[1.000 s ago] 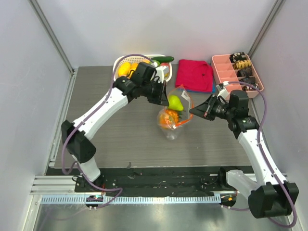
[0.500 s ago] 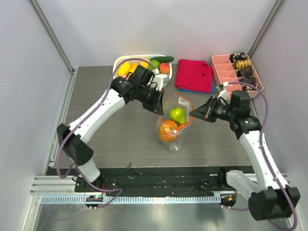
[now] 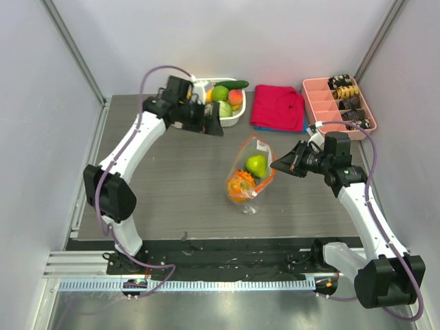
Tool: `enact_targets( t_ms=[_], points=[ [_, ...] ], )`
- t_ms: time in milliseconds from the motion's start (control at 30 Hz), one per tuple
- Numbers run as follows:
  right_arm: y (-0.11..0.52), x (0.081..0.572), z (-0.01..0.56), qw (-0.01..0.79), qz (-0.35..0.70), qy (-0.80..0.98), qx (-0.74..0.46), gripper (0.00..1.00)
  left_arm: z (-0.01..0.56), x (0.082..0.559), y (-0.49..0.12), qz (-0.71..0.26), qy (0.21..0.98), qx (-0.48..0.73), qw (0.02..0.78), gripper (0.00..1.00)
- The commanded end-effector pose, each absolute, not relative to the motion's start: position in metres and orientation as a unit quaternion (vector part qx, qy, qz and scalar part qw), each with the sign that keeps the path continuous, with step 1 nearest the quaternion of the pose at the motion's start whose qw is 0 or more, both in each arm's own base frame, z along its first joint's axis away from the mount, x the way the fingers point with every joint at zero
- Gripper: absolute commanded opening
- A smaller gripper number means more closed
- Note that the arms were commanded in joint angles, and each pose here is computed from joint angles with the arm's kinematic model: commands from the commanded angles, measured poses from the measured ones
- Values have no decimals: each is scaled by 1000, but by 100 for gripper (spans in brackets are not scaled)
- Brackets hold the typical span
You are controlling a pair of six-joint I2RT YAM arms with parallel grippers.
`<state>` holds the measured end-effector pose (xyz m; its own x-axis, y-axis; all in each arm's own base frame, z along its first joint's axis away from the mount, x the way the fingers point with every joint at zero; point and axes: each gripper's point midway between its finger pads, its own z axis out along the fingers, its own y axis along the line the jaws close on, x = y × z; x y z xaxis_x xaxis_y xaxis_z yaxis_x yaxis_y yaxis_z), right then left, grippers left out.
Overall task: Place the food in the zip-top bag and seal the zipper
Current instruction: Adjust the zipper food storage bag at the center of the board, then pick up the fake fruit from the bin.
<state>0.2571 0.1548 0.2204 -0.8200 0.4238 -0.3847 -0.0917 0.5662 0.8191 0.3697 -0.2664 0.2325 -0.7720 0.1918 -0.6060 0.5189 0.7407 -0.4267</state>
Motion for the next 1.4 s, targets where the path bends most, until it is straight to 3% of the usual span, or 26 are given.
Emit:
enact_targets(
  t_ms=[0, 233, 500, 767, 1100, 1300, 1367],
  points=[
    [153, 264, 235, 316, 457, 827, 90, 1, 297, 457, -199, -209, 854, 146, 453, 100],
    [152, 266, 239, 321, 456, 825, 86, 1, 240, 562, -134, -88, 867, 108, 478, 98],
    [152, 267, 233, 316, 453, 829, 88, 1, 187, 612, -121, -25, 865, 137, 481, 93],
    [153, 266, 230, 313, 454, 830, 88, 1, 144, 628, -108, 27, 871, 153, 465, 93],
    [152, 267, 225, 309, 450, 833, 92, 1, 103, 632, -122, 11, 880, 184, 438, 92],
    [152, 269, 226, 311, 449, 833, 91, 1, 79, 627, -129, 18, 890, 202, 408, 86],
    [152, 269, 226, 310, 449, 833, 91, 1, 79, 627, -129, 22, 890, 202, 407, 77]
  ],
)
